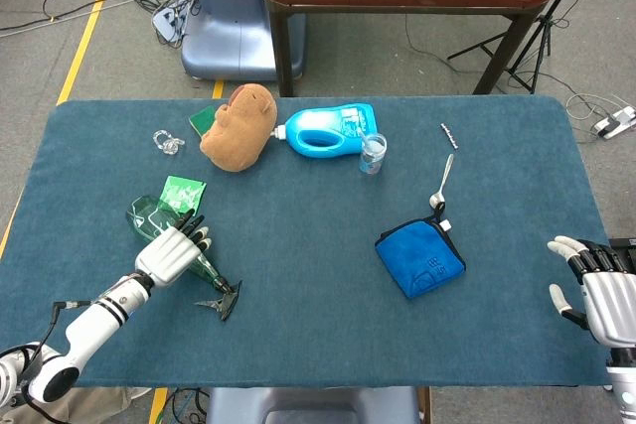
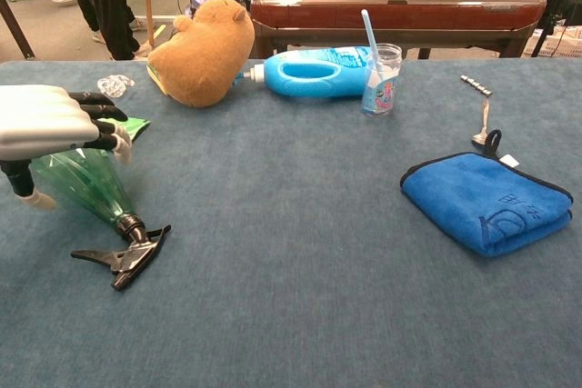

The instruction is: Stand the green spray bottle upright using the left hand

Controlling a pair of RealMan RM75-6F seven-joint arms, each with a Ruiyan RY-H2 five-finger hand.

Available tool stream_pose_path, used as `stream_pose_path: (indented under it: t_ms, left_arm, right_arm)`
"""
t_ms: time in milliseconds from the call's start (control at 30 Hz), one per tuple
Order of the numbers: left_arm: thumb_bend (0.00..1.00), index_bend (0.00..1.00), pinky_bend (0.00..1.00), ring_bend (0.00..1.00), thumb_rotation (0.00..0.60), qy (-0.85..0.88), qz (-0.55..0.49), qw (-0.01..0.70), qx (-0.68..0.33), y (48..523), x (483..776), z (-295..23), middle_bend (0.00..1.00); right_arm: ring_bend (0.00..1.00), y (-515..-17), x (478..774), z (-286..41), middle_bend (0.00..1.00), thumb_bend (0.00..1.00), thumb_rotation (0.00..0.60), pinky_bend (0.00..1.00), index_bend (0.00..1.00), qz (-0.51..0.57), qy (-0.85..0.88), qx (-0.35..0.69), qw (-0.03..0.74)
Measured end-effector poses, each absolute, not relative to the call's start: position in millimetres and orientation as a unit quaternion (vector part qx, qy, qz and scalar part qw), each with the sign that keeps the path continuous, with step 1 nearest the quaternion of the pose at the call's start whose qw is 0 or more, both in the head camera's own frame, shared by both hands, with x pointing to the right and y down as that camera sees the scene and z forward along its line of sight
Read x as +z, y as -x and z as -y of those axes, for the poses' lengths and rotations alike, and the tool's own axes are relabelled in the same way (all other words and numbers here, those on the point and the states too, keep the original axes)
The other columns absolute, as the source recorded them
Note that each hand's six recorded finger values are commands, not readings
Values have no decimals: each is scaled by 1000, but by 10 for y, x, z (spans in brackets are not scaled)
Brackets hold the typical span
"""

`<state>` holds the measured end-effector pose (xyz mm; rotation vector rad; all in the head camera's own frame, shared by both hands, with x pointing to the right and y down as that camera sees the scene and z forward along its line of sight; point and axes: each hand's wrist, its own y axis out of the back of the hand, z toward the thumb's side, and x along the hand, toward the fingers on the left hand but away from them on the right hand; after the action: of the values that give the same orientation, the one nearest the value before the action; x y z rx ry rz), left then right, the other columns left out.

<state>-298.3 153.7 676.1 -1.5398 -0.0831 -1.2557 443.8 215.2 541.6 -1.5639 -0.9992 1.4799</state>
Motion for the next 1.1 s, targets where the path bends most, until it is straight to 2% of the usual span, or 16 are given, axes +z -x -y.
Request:
stream_pose_path:
  t_ms: [233, 467, 833, 1100]
  left_arm:
    - [224, 287, 0, 0, 600, 631, 57, 565, -528, 2916, 6870, -1565, 192]
    - [227, 318, 0, 7, 600, 615, 66, 572, -539, 2920, 6939, -1523, 218]
    - [257, 468, 0, 130, 600, 617, 63, 563, -546, 2935, 7027, -1538, 370]
    - [269, 529, 37, 192, 600, 653, -10, 531, -540, 2911, 6925, -1402, 437]
  right_arm:
    - [157, -4450, 5413, -2158, 228, 353, 600, 193, 265, 391, 609, 580, 374]
    - [157, -4470, 5406, -2170, 228, 353, 600, 194, 265, 392, 607, 583, 372]
    - [157, -4477, 5391, -2174, 228, 353, 600, 193, 265, 395, 606, 582, 372]
    - [157, -4474, 5364, -2181, 228, 353, 600, 193, 265, 396, 604, 581, 374]
